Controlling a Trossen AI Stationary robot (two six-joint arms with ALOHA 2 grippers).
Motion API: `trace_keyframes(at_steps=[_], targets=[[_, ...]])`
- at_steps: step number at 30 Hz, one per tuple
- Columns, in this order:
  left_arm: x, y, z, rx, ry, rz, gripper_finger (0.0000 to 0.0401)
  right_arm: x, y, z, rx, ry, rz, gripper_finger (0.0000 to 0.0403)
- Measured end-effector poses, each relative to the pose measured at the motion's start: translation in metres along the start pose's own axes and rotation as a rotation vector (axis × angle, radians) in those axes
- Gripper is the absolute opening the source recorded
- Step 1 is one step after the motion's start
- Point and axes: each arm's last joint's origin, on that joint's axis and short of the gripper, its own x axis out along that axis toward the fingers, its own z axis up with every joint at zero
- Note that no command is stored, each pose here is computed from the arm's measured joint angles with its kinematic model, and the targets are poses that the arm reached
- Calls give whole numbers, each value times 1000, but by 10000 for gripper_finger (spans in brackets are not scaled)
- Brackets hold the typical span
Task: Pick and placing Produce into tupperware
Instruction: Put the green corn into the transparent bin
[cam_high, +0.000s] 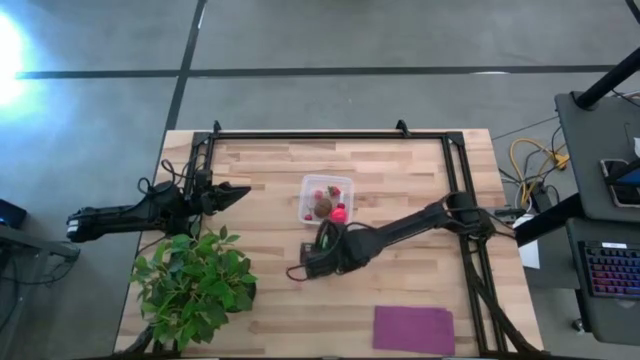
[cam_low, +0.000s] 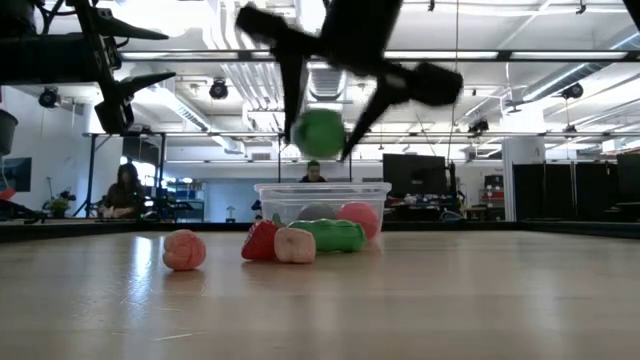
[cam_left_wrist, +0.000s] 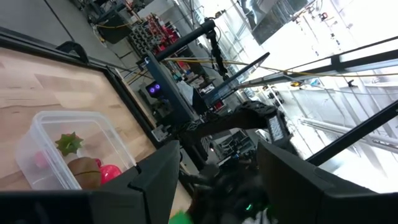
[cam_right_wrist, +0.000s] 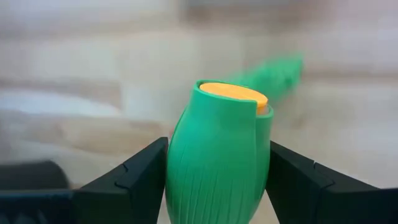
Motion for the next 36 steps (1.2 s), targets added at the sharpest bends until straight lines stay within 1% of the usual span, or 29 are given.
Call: trace_keyframes(at_steps=[2,5,6,7,9,11,13,15,17,20,25,28,30,31,32,34,35,36], targets=[[0,0,0,0,1,-1,201,-14,5,17,-21,-70,-16,229],[0,0,0,0,0,0,201,-24,9,53,-96,-118,-120,225],[0,0,0,0,1,0,201,-21,10,65,-130,-115,-156,224],[0,0,0,0,0,0,201,-17,12,77,-162,-101,-168,223],[0,0,0,0,0,0,201,-6,17,101,-222,-76,-156,223],[0,0,0,0,0,0,201,1,21,123,-255,-84,-131,222],[0,0,0,0,0,-1,201,5,20,141,-270,-90,-153,222],[0,0,0,0,0,0,201,10,16,153,-301,-60,-180,222],[0,0,0,0,0,-2,201,16,12,159,-333,-5,-190,222],[0,0,0,0,0,-1,201,24,7,158,-358,47,-208,231],[0,0,0,0,0,-1,201,32,0,151,-331,57,-239,271],[0,0,0,0,1,-1,201,28,1,143,-360,27,-238,296],[0,0,0,0,0,0,201,19,6,134,-448,11,-205,309],[0,0,0,0,0,0,201,13,11,127,-526,13,-176,314],[0,0,0,0,1,0,201,5,15,118,-638,18,-147,318],[0,0,0,0,0,0,201,-11,20,93,-926,32,-94,322],[0,0,0,0,0,0,201,-17,20,80,-1070,35,-83,323],[0,0,0,0,0,0,201,-21,17,68,-1211,33,-94,323]])
